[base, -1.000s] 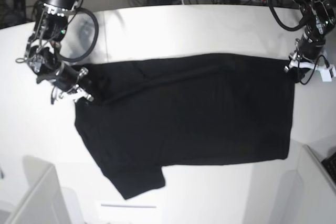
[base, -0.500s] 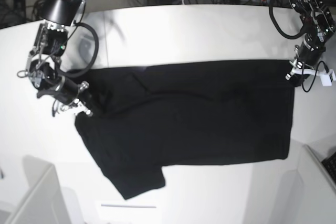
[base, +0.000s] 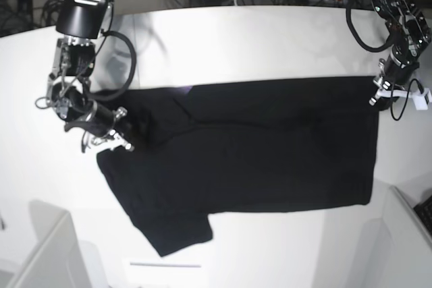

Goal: Fold the T-shirt properly
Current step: 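Lift the shirt edge with the right gripper and fold the sleeve inward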

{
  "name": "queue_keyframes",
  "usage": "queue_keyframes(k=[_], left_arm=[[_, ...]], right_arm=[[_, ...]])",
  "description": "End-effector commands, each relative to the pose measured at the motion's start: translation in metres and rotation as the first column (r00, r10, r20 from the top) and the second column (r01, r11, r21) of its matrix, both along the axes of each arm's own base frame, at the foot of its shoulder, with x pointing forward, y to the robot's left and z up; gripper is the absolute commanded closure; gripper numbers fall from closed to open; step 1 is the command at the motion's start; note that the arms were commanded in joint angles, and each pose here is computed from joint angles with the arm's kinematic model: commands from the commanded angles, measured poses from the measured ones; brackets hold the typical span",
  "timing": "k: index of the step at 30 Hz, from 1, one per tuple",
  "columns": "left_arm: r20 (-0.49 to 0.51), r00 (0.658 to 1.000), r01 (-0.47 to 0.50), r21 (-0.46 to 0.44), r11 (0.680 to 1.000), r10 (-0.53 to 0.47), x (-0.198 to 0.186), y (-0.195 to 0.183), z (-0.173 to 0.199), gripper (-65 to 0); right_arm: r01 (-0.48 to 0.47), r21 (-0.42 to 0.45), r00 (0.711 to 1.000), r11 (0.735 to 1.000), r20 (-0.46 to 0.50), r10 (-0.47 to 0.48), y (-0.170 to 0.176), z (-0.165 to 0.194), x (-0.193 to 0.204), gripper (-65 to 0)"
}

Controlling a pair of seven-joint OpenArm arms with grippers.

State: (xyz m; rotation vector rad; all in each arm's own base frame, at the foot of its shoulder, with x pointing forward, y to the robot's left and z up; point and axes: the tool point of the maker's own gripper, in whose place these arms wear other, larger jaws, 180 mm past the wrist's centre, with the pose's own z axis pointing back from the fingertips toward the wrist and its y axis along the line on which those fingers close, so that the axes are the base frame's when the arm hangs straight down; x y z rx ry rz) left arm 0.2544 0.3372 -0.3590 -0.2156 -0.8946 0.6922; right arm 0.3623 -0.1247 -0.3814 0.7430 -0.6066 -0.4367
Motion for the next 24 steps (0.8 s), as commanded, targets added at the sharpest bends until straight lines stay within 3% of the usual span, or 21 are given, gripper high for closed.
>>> queue_keyframes(k=[1, 17, 19, 21, 22, 24], left_arm=[[0.052, 0.999, 0.002, 0.030, 1.000, -0.003, 0.010, 0.007, 0.017, 0.0], [0.077, 0.997, 0.002, 0.029, 1.000, -0.004, 0.019, 0.006, 0.024, 0.0], [0.075, 0.997, 0.001, 0.029, 1.000, -0.003, 0.018, 0.007, 0.024, 0.0], [0.079, 0.997, -0.003, 0.032, 0.999, 0.001, 0.018, 0.008, 0.025, -7.7], [0.083, 0.996, -0.018, 0.034, 0.999, 0.016, 0.016, 0.013, 0.027, -13.5], [0.097, 0.994, -0.047, 0.036, 0.998, 0.044, 0.013, 0.022, 0.031, -23.4]], right_arm=[[0.007, 0.006, 0.997, 1.000, 0.075, -0.007, -0.003, 0.023, 0.018, 0.0], [0.006, -0.018, 0.995, 1.000, 0.096, -0.004, -0.013, 0.033, 0.026, -0.6], [0.006, -0.018, 0.995, 1.000, 0.096, -0.004, -0.013, 0.033, 0.026, -17.4], [0.012, -0.014, 0.995, 1.000, 0.097, -0.010, -0.014, 0.034, 0.026, -32.7], [0.013, -0.013, 0.995, 1.000, 0.097, -0.011, -0.014, 0.033, 0.026, -37.7], [0.025, -0.014, 0.995, 1.000, 0.097, -0.024, -0.016, 0.031, 0.023, -38.3]])
